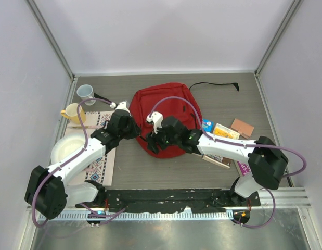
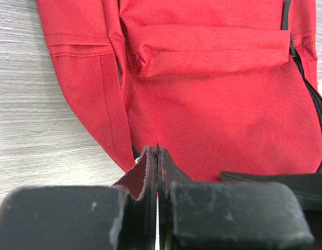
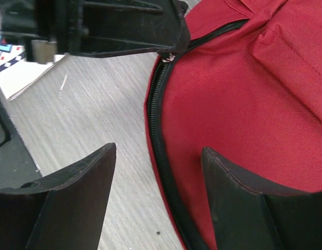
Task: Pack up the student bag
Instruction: Unzip the student bag at the center of the board.
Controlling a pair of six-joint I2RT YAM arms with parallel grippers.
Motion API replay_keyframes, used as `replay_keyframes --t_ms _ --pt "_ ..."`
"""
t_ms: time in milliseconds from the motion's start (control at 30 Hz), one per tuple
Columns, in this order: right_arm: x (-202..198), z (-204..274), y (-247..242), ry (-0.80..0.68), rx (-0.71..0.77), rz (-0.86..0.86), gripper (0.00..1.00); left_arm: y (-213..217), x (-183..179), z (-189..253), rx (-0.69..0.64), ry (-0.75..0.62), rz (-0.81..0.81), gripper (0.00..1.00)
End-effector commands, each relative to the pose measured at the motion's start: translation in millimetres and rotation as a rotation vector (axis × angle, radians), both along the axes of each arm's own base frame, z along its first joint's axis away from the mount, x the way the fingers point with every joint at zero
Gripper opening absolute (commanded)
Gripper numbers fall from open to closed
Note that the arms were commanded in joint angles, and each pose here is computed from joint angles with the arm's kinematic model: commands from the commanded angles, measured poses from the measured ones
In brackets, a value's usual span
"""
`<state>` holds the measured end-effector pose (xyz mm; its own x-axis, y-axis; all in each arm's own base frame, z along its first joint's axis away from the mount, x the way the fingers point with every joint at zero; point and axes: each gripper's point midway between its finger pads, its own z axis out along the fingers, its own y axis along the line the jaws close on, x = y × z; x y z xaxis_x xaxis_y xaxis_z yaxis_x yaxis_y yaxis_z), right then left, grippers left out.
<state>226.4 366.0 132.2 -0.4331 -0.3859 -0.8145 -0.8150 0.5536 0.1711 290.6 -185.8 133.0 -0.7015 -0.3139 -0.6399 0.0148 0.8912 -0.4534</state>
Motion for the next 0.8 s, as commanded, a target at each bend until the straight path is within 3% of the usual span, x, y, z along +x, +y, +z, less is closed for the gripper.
replay_keyframes --t_ms 0,67,167,200,400,767 --pt "25.4 9.5 13.5 -0.115 0.018 -0.040 0.72 -3.7 4.9 22.4 -0.046 -0.054 0.002 0.00" --pt "23.9 2.7 16.3 -0.109 0.011 -0.027 0.69 -3.5 4.6 22.2 -0.046 -0.054 0.002 0.00" --pt "19.0 -0.7 19.4 -0.090 0.009 -0.007 0.47 -3.2 5.2 21.5 -0.044 -0.053 0.004 0.00" --pt "17.3 1.1 19.5 -0.085 0.014 -0.006 0.35 -3.1 6.1 21.9 -0.043 -0.056 0.007 0.00" --pt "-2.7 -0.4 14.7 -0.064 0.031 0.020 0.03 15.2 16.8 8.0 0.042 -0.047 0.068 0.00" --pt "-23.0 -15.8 2.0 -0.005 0.042 -0.003 0.01 64.6 75.3 -33.4 0.092 0.055 0.154 0.00"
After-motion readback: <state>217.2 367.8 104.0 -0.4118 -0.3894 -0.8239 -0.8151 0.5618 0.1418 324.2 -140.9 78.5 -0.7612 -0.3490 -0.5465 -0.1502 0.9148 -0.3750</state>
